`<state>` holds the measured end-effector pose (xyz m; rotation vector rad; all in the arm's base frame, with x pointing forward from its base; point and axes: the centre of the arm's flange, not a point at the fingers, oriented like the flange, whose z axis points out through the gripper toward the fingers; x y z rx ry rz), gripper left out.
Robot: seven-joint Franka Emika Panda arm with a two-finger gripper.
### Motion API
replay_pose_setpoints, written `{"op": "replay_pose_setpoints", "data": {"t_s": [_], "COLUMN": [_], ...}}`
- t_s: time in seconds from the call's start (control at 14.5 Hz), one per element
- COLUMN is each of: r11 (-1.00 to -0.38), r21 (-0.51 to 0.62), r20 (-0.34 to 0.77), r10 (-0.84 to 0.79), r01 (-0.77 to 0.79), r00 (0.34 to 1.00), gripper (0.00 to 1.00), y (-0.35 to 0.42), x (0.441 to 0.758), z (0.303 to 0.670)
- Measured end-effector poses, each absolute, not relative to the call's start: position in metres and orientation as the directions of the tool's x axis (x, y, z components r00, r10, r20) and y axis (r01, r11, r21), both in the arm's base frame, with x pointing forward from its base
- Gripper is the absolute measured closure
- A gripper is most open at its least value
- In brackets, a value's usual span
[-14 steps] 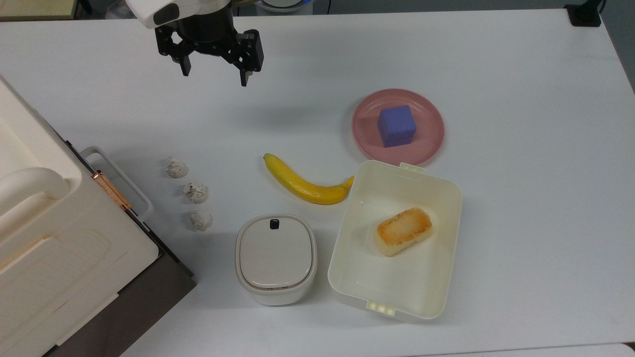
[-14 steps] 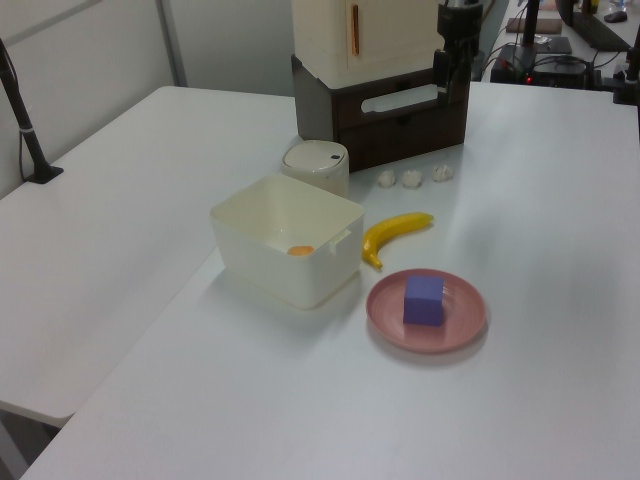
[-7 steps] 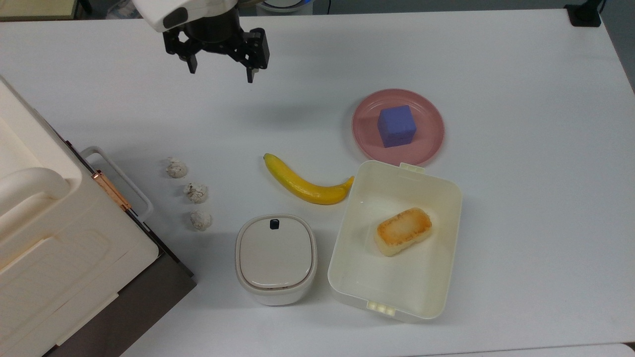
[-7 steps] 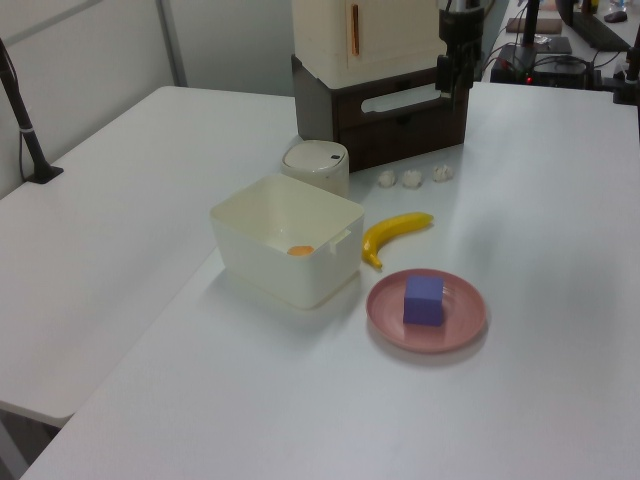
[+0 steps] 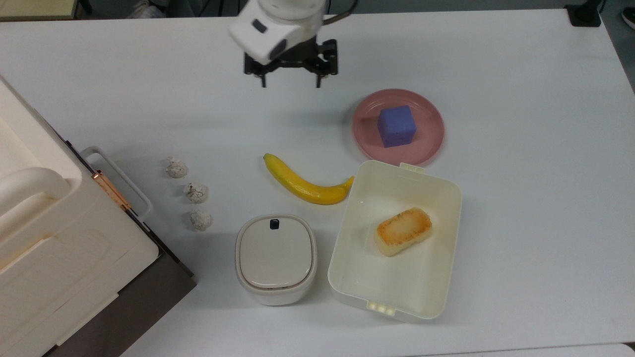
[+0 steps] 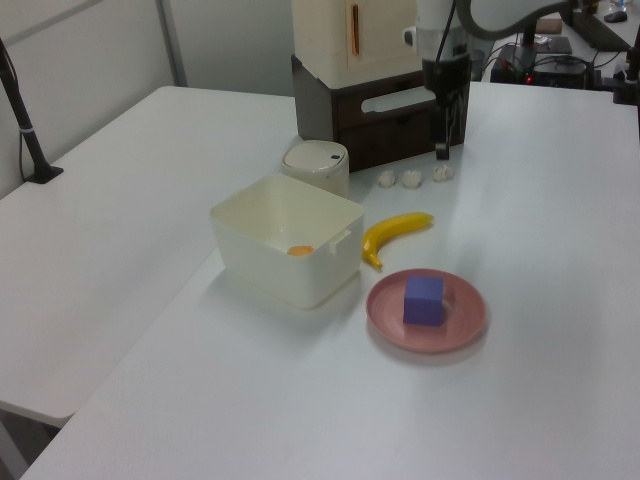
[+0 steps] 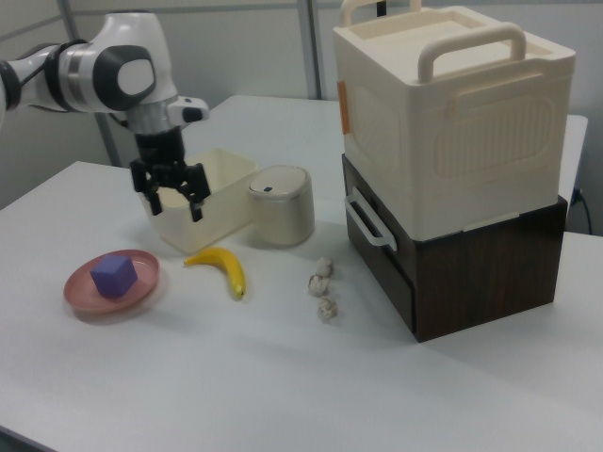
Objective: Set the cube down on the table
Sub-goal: 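Move the open gripper toward the purple cube on the pink plate, then lower the gripper around the purple cube and close it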
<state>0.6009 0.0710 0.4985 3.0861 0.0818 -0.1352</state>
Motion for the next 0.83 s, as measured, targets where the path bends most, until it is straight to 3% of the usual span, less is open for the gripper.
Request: {"op": "replay_pose_setpoints", "data": {"t_s": [0.28,0.83], "r11": [-0.99,-0.971], "r21": [0.007,0.02], "r20": [-0.099,-0.093], "r10": [0.14,0.234], "r01": [0.141,0.237], "r00": [0.985,0.968], "gripper": [0.0,0.0], "y": [0.136,0.225], "x": [0.596,0.598], "z": [0.476,0.396]}}
